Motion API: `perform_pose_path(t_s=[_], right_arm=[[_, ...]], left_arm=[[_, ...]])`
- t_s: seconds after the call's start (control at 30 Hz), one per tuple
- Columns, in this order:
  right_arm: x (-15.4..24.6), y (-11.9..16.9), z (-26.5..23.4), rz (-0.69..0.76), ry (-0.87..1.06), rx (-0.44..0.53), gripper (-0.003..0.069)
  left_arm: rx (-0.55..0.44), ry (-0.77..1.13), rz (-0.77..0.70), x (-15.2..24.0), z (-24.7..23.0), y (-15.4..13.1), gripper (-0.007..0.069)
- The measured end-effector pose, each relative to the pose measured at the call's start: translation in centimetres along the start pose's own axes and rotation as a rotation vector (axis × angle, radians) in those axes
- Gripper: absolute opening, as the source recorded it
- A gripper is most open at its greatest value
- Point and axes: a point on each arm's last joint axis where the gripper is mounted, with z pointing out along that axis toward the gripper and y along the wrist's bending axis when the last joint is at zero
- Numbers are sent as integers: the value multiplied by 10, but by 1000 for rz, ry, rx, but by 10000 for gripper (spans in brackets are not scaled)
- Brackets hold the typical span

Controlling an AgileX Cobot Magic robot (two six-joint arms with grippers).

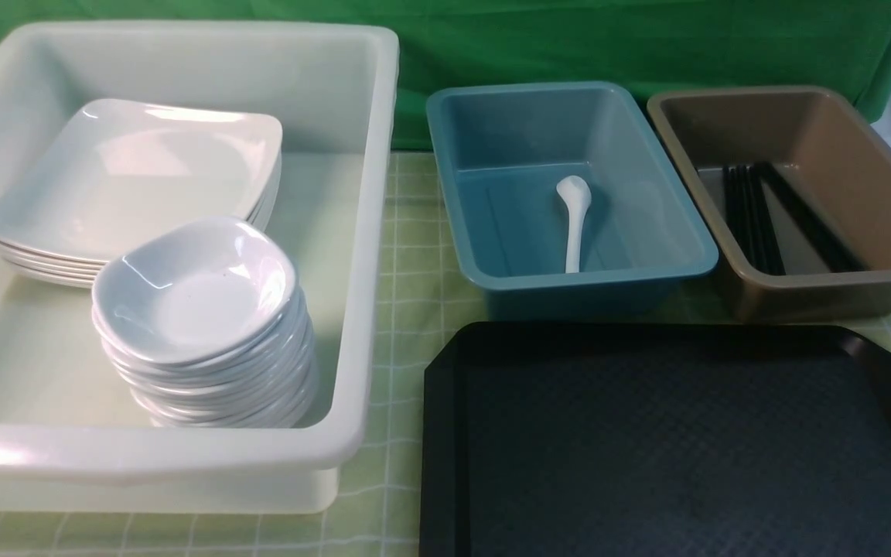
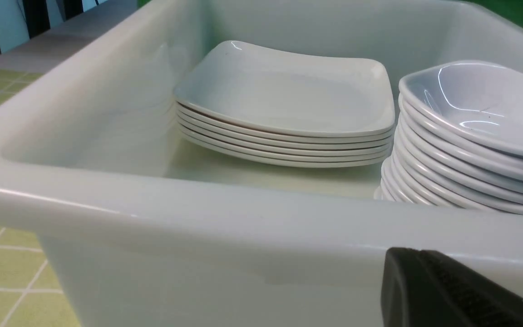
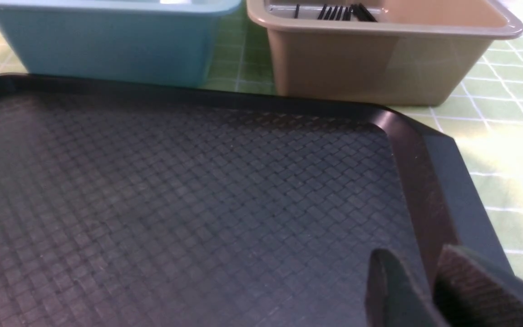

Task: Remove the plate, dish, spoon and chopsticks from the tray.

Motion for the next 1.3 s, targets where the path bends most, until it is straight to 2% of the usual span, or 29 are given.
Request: perform_pose_path(t_s=[0.8, 1.3], right_arm=[[0, 0, 0, 0, 0, 0, 234], [0, 0, 0, 0, 0, 0, 235]], left_arm=[[0, 0, 0, 0, 0, 0, 11], [0, 0, 0, 0, 0, 0, 11]])
